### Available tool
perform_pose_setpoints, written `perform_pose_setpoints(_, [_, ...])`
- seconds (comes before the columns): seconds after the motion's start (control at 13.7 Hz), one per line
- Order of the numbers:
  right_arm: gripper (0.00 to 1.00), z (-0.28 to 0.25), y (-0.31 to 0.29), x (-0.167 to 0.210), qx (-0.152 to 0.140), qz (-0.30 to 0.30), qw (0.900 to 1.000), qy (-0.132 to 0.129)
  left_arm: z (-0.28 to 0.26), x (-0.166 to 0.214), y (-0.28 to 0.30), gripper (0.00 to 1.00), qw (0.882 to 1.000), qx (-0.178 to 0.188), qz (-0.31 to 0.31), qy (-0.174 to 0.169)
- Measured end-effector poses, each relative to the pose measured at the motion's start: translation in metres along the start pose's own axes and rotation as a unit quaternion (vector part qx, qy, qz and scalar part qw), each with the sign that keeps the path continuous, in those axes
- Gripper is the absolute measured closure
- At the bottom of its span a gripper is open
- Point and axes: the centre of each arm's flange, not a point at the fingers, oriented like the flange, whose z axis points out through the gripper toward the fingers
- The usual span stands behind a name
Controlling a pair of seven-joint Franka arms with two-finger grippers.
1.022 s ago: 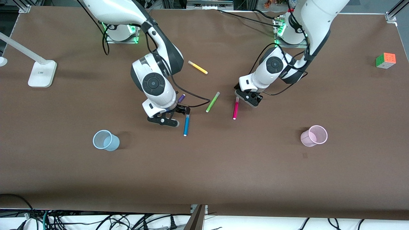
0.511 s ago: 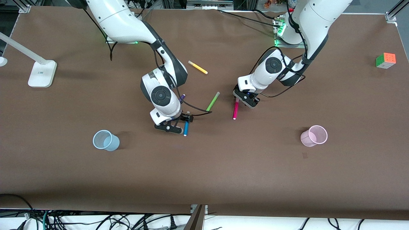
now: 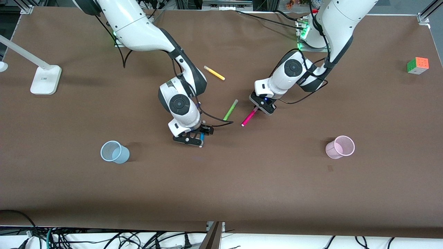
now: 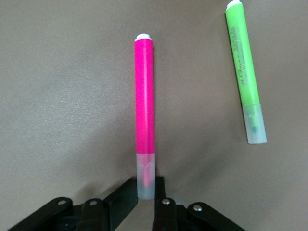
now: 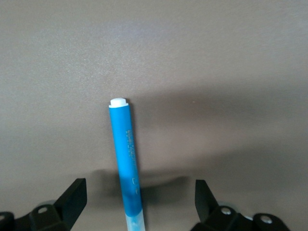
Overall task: Place pink and blue markers in matching cups
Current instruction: 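Lower and close the left gripper on pink while the right gripper grasps blue, then carry the pink marker to the pink cup while the right gripper carries blue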
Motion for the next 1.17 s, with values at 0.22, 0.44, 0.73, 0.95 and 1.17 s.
perform_pose_setpoints(0.22, [0.01, 0.013, -0.001, -0.003, 0.000, -0.002, 1.000, 0.000, -0.001, 0.001, -0.001, 0.79, 1.000, 0.003, 0.014, -0.013])
perform_pose_setpoints(0.44, [0.13, 0.011, -0.001, -0.002, 0.000, -0.002, 1.000, 0.002, -0.009, -0.003, -0.012, 0.79, 0.998, 0.017, 0.017, -0.065])
perform_pose_setpoints(0.73, [0.59, 0.004, -0.010, -0.002, 0.008, -0.006, 1.000, 0.008, -0.045, -0.001, -0.036, 0.79, 0.987, 0.049, 0.003, -0.156])
perform_pose_setpoints(0.95, [0.81, -0.001, -0.012, -0.001, 0.011, -0.007, 1.000, 0.010, -0.088, 0.006, -0.049, 0.79, 0.961, 0.079, -0.003, -0.266])
perform_pose_setpoints(1.17, [0.82, -0.002, -0.004, 0.007, 0.006, 0.000, 1.000, 0.010, -0.131, 0.020, -0.066, 0.79, 0.928, 0.150, 0.018, -0.341])
